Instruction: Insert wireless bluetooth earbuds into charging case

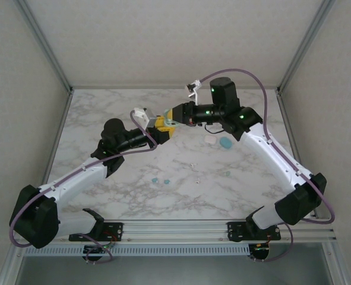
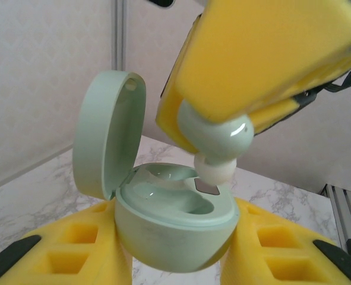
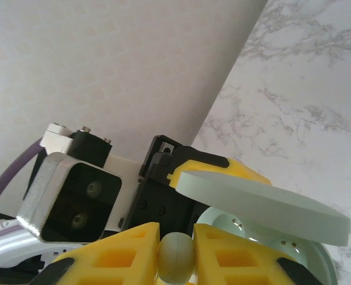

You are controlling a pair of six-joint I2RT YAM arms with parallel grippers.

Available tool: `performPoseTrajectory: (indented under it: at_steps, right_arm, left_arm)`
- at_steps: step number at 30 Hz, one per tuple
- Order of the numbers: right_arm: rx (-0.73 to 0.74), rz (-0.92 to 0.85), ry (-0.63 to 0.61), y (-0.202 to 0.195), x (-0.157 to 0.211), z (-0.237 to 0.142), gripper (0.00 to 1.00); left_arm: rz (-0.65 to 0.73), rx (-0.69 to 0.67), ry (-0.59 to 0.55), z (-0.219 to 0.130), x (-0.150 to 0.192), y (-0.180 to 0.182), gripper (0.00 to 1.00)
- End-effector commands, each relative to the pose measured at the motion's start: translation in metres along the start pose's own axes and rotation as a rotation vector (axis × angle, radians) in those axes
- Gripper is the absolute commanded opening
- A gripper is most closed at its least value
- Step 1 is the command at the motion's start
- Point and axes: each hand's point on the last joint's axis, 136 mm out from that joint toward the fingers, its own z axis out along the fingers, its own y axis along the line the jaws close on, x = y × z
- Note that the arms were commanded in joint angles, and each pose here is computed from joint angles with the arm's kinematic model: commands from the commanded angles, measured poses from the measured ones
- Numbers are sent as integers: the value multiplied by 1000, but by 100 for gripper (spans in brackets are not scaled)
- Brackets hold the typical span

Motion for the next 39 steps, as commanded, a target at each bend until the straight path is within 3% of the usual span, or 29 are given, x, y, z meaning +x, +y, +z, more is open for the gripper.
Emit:
performPoseTrajectory:
  at_steps: [1,39]
  right_arm:
    - [8,-6,23,-3,4,8,22]
    - [182,32,14,-34,6,15,26]
  left_arm:
    - [39,12,-43,2,-18,-5,29]
    - [32,-6,-76,4,-26,-1,28]
